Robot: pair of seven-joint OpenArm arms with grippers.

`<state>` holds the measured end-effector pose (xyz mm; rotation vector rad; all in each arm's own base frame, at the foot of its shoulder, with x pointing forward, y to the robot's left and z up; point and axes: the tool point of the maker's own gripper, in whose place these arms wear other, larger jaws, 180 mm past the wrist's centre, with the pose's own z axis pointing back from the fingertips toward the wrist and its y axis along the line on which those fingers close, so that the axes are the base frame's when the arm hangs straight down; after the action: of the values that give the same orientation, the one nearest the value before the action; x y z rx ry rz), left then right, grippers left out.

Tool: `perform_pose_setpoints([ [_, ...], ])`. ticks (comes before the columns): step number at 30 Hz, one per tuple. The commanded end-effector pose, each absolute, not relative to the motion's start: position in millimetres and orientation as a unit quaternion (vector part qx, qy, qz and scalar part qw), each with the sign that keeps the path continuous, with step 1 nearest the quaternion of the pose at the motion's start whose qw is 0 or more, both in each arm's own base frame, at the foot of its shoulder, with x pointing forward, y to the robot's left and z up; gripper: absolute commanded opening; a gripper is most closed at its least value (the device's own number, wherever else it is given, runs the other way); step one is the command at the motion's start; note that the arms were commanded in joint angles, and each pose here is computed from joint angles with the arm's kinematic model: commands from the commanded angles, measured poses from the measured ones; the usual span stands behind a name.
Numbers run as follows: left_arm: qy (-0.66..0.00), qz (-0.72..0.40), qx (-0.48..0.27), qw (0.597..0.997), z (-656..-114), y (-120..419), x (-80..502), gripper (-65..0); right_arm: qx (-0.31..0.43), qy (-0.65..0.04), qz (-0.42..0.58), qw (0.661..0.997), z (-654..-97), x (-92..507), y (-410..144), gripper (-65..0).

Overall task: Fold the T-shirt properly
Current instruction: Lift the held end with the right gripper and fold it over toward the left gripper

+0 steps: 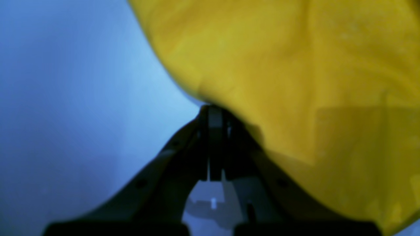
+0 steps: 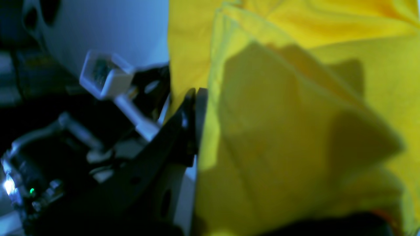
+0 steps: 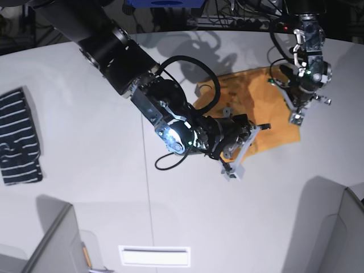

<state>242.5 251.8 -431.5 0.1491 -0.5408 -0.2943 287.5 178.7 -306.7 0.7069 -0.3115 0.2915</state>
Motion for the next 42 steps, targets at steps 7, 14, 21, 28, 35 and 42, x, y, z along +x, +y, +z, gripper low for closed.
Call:
perform_pose_setpoints([
  [7,-0.276,-0.15,0.033,0.949,-434,221,249,-65.0,0.327,-0.199,0.163,0.909,-293,311,188,-65.0],
  [14,-0.285,-0.132,0.054,0.948,-422,239,240,-65.0,0.28,-0.221,0.167,0.919,-326,327,188,-65.0],
  [21,-0.288,-0.094,0.092,0.949,-405,276,228,-65.0,0.28,-0.235,0.181,0.913,-326,323,196,-65.0],
  [28,-0.239,-0.041,0.122,0.963,-406,315,196,-65.0,0.272,-0.25,0.212,0.905,-334,311,207,-65.0],
  [35,-0.22,-0.006,0.153,0.963,-401,349,168,-65.0,0.263,-0.26,0.208,0.905,-343,315,206,-65.0],
  [42,-0.215,-0.004,0.155,0.964,-402,351,163,-65.0,0.276,-0.231,0.188,0.914,-351,313,206,-65.0],
])
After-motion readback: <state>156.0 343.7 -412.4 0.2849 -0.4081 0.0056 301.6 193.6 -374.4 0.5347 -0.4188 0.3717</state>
